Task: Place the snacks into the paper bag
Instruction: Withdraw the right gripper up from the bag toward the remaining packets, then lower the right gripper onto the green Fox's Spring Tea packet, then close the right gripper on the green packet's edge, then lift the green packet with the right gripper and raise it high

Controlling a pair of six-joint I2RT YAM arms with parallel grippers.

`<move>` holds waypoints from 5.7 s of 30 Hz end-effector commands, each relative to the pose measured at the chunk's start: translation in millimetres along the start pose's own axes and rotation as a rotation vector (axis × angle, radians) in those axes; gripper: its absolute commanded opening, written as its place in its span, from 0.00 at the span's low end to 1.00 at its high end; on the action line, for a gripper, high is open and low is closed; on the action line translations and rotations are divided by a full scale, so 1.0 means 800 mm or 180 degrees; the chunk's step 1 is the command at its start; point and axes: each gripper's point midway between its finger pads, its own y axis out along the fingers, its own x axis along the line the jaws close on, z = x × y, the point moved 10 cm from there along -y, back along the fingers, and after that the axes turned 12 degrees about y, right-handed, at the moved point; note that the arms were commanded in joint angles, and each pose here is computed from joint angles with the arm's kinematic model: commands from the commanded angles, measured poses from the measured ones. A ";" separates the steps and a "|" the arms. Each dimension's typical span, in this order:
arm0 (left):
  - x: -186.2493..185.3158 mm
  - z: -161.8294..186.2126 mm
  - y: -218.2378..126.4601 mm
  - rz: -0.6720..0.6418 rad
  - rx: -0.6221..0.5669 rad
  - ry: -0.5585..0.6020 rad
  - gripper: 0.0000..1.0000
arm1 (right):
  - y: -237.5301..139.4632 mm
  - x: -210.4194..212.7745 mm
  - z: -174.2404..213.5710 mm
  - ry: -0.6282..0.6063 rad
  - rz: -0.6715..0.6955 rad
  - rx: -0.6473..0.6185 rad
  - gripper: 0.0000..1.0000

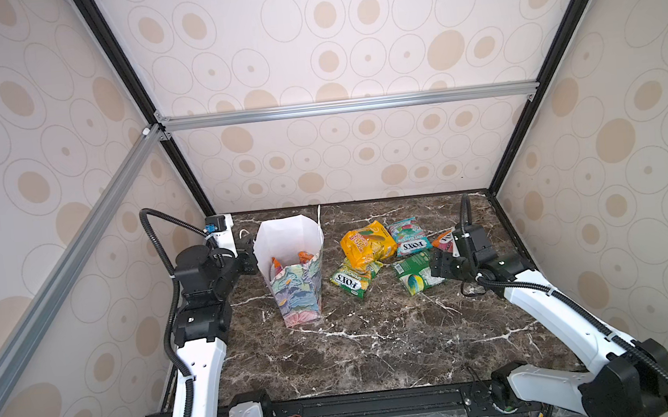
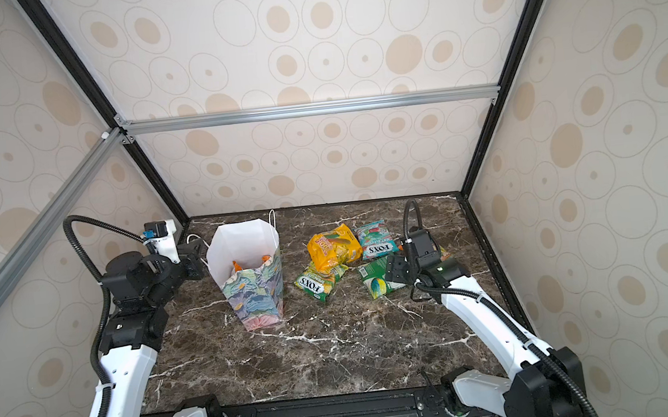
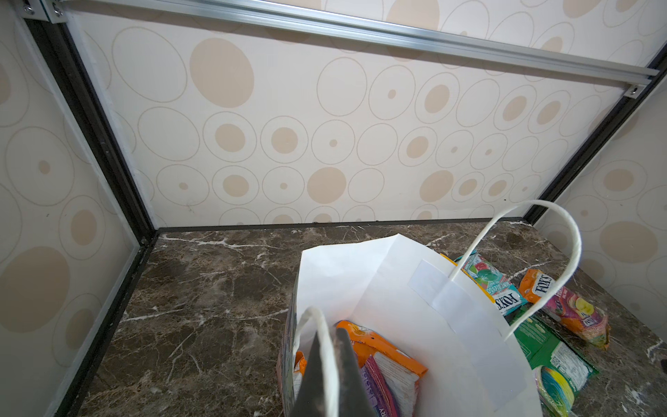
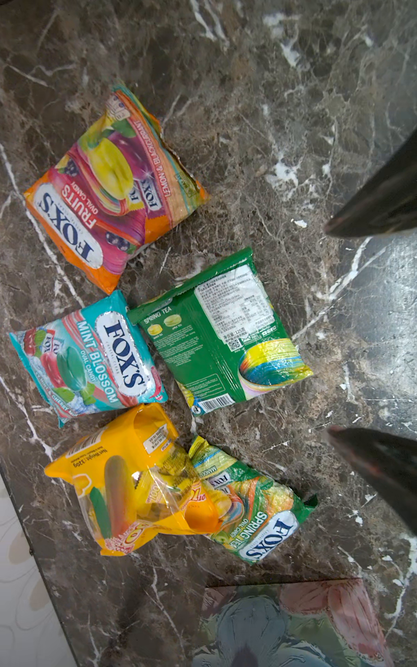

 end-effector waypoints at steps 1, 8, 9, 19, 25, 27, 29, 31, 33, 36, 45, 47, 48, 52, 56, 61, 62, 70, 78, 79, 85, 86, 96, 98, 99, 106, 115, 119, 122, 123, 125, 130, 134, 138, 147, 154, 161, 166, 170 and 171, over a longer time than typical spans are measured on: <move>0.002 -0.018 -0.007 -0.0018 -0.0207 0.0114 0.00 | 0.006 -0.013 -0.002 0.0272 -0.0169 0.0027 0.83; 0.002 -0.018 -0.005 -0.0003 -0.0192 0.0109 0.00 | 0.032 -0.040 0.002 0.0468 -0.0052 0.0096 0.83; 0.002 -0.018 -0.005 -0.0005 -0.0200 0.0112 0.00 | 0.036 -0.042 0.003 0.0481 -0.0050 0.0087 0.83; 0.002 -0.018 -0.006 0.0000 -0.0194 0.0110 0.00 | 0.079 -0.063 0.007 0.0757 -0.0092 0.0294 0.82; 0.002 -0.018 -0.006 -0.0014 -0.0198 0.0110 0.00 | 0.102 -0.077 0.008 0.0829 -0.0142 0.0468 0.79; 0.002 -0.018 -0.005 -0.0008 -0.0192 0.0105 0.00 | 0.108 -0.081 0.006 0.0836 -0.0095 0.0484 0.79; 0.002 -0.019 -0.005 0.0000 -0.0194 0.0110 0.00 | 0.115 -0.085 0.005 0.0862 -0.0058 0.0512 0.78; 0.002 -0.018 -0.006 -0.0018 -0.0194 0.0115 0.00 | 0.120 -0.087 0.005 0.0888 -0.0064 0.0533 0.78; 0.002 -0.019 -0.007 -0.0032 -0.0202 0.0122 0.00 | 0.126 -0.091 0.003 0.0923 -0.0054 0.0509 0.76; 0.002 -0.019 -0.007 -0.0030 -0.0208 0.0123 0.00 | 0.133 -0.097 0.000 0.0980 -0.0072 0.0490 0.76; 0.002 -0.019 -0.007 -0.0025 -0.0199 0.0126 0.00 | 0.156 -0.101 -0.001 0.1112 -0.0265 0.0584 0.70; 0.002 -0.019 -0.007 -0.0035 -0.0199 0.0127 0.00 | 0.162 -0.101 0.000 0.1127 -0.0292 0.0630 0.68; 0.002 -0.018 -0.007 -0.0033 -0.0196 0.0126 0.00 | 0.163 -0.101 -0.001 0.1134 -0.0301 0.0637 0.67; 0.003 -0.018 -0.007 -0.0047 -0.0192 0.0125 0.00 | 0.168 -0.101 -0.001 0.1143 -0.0309 0.0638 0.66; 0.003 -0.018 -0.007 -0.0046 -0.0190 0.0124 0.00 | 0.168 -0.102 -0.001 0.1139 -0.0290 0.0636 0.65; 0.003 -0.018 -0.006 -0.0053 -0.0189 0.0128 0.00 | 0.167 -0.102 -0.001 0.1126 -0.0283 0.0638 0.64; 0.003 -0.017 -0.006 -0.0050 -0.0181 0.0126 0.00 | 0.167 -0.103 0.000 0.1129 -0.0275 0.0645 0.64; 0.003 -0.018 -0.006 -0.0061 -0.0187 0.0123 0.00 | 0.164 -0.104 0.003 0.1123 -0.0277 0.0647 0.60; 0.003 -0.019 -0.007 -0.0060 -0.0195 0.0128 0.00 | 0.166 -0.104 0.004 0.1144 -0.0301 0.0650 0.53; 0.003 -0.019 -0.007 -0.0061 -0.0194 0.0126 0.00 | 0.167 -0.104 0.003 0.1132 -0.0301 0.0642 0.53; 0.003 -0.018 -0.007 -0.0060 -0.0185 0.0123 0.00 | 0.170 -0.104 0.003 0.1139 -0.0309 0.0657 0.49; 0.003 -0.018 -0.006 -0.0059 -0.0187 0.0127 0.00 | 0.170 -0.104 0.003 0.1140 -0.0300 0.0659 0.48; 0.003 -0.018 -0.006 -0.0059 -0.0185 0.0127 0.00 | 0.171 -0.106 0.005 0.1137 -0.0277 0.0669 0.16; 0.003 -0.018 -0.006 -0.0056 -0.0182 0.0126 0.00 | 0.170 -0.106 0.005 0.1129 -0.0289 0.0664 0.05; 0.003 -0.018 -0.006 -0.0055 -0.0181 0.0127 0.00 | 0.170 -0.106 0.005 0.1131 -0.0288 0.0668 0.01; 0.003 -0.018 -0.006 -0.0048 -0.0185 0.0127 0.00 | 0.160 -0.102 -0.001 0.1088 -0.0323 0.0632 0.00; 0.002 -0.019 -0.007 -0.0006 -0.0204 0.0124 0.00 | 0.127 -0.089 -0.011 0.1023 -0.0500 0.0480 0.00; 0.001 -0.020 -0.008 0.0009 -0.0221 0.0119 0.00 | 0.112 -0.079 -0.027 0.0955 -0.0609 0.0355 0.00; 0.001 -0.021 -0.009 0.0009 -0.0235 0.0124 0.00 | 0.104 -0.070 -0.039 0.0932 -0.0698 0.0340 0.00; 0.000 -0.021 -0.009 0.0002 -0.0236 0.0125 0.00 | 0.102 -0.068 -0.040 0.0937 -0.0721 0.0333 0.00; 0.001 -0.022 -0.010 -0.0006 -0.0244 0.0129 0.00 | 0.097 -0.064 -0.045 0.0942 -0.0782 0.0296 0.00; 0.001 -0.022 -0.010 -0.0004 -0.0241 0.0129 0.00 | 0.075 -0.050 -0.054 0.0879 -0.0994 0.0237 0.00; 0.001 -0.022 -0.010 -0.0006 -0.0242 0.0132 0.00 | 0.050 -0.033 -0.064 0.0704 -0.1102 0.0174 0.00; 0.000 -0.021 -0.010 -0.0002 -0.0242 0.0132 0.00 | 0.021 -0.017 -0.074 0.0613 -0.1227 0.0105 0.00; 0.000 -0.022 -0.010 0.0008 -0.0246 0.0128 0.00 | -0.045 0.018 -0.091 0.0357 -0.1476 -0.0172 0.00; 0.000 -0.022 -0.010 0.0012 -0.0251 0.0120 0.00 | -0.070 0.034 -0.096 0.0224 -0.1615 -0.0279 0.00; 0.000 -0.023 -0.011 0.0015 -0.0264 0.0120 0.00 | -0.093 0.064 -0.103 -0.0012 -0.1834 -0.0355 0.00; -0.001 -0.023 -0.013 0.0003 -0.0271 0.0128 0.00 | -0.110 0.086 -0.109 -0.0185 -0.1983 -0.0408 0.00; 0.000 -0.024 -0.013 0.0004 -0.0272 0.0128 0.00 | -0.126 0.105 -0.113 -0.0351 -0.2112 -0.0445 0.00; -0.001 -0.023 -0.013 0.0002 -0.0271 0.0127 0.00 | -0.128 0.111 -0.113 -0.0391 -0.2147 -0.0435 0.00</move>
